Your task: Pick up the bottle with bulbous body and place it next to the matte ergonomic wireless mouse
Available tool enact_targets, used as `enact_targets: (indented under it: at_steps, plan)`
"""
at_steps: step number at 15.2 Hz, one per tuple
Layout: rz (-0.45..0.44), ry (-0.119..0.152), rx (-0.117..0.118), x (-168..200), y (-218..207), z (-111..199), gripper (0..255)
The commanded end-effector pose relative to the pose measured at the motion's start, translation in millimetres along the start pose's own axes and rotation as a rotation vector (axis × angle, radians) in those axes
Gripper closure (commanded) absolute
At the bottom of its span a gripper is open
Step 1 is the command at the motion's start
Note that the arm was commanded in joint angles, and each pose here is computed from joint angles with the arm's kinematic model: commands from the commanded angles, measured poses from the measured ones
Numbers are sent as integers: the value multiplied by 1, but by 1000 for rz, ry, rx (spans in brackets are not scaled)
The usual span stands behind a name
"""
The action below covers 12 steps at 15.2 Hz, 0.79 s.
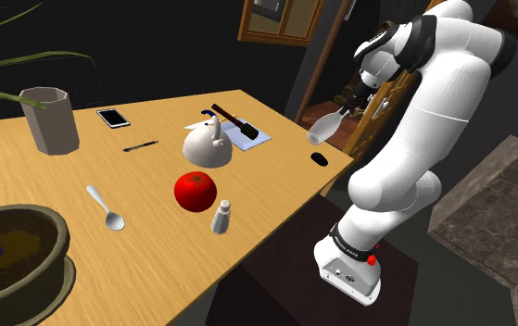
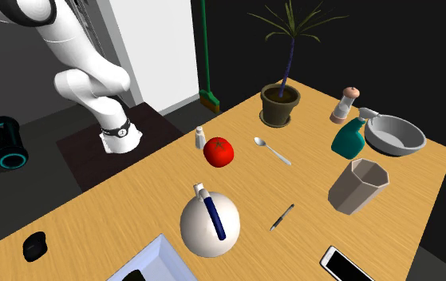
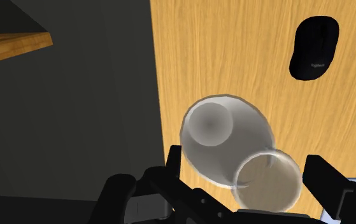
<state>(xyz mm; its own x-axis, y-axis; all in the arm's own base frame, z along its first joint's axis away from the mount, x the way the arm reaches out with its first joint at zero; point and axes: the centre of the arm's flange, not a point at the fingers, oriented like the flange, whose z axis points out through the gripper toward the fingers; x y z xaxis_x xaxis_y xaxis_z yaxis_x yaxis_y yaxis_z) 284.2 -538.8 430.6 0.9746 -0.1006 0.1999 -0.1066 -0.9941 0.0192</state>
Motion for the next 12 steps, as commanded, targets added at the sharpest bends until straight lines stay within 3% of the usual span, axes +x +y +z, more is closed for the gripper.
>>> enact_targets:
  at_steps: [1, 4, 12]
  plan:
    - [0, 0, 0, 0, 0, -13, 0]
    - [0, 0, 0, 0, 0, -50, 0]
    - [0, 0, 0, 0, 0, -50, 0]
